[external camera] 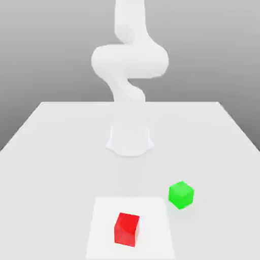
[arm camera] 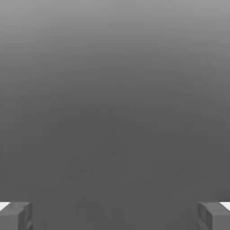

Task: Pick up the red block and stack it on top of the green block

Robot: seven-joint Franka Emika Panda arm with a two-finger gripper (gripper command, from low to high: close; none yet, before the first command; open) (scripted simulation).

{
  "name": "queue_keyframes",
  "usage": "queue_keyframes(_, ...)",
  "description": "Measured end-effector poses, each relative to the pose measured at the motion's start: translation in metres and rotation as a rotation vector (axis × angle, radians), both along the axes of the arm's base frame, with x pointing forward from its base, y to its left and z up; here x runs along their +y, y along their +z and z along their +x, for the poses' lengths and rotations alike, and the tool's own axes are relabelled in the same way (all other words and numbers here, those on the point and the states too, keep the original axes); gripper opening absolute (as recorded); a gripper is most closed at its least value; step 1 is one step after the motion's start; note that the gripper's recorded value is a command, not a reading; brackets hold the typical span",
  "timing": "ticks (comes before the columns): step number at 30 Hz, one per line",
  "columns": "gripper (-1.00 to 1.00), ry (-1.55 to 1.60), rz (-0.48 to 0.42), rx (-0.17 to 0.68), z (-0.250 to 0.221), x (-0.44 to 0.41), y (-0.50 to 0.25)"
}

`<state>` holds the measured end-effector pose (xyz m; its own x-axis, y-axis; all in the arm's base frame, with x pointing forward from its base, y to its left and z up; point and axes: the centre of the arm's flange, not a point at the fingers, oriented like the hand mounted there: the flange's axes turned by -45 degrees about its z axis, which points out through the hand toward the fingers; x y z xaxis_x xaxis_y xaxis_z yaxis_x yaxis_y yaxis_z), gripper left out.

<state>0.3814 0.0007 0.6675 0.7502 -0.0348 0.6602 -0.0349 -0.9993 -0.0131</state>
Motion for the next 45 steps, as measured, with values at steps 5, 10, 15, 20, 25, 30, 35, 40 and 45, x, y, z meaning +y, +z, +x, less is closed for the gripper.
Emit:
queue_keyframes(5, 0.0, -0.048, 0.012, 0.161, 0.056, -0.001, -0.097)
queue_keyframes(10, 0.0, -0.092, 0.027, 0.316, 0.086, -0.005, -0.199)
queue_keyframes(15, 0.0, -0.136, 0.048, 0.471, 0.093, -0.008, -0.302)
queue_keyframes(20, 0.0, -0.179, 0.074, 0.625, 0.078, -0.009, -0.402)
queue_keyframes(25, 0.0, -0.202, 0.091, 0.713, 0.061, -0.008, -0.48)
queue_keyframes(30, -1.0, -0.202, 0.091, 0.716, 0.06, -0.007, -0.516)
queue_keyframes(35, -1.0, -0.202, 0.091, 0.716, 0.06, -0.007, -0.519)
queue_keyframes(40, -1.0, -0.202, 0.091, 0.716, 0.06, -0.007, -0.469)
queue_keyframes(45, -1.0, 0.046, 0.011, 0.722, 0.014, 0.077, -0.437)
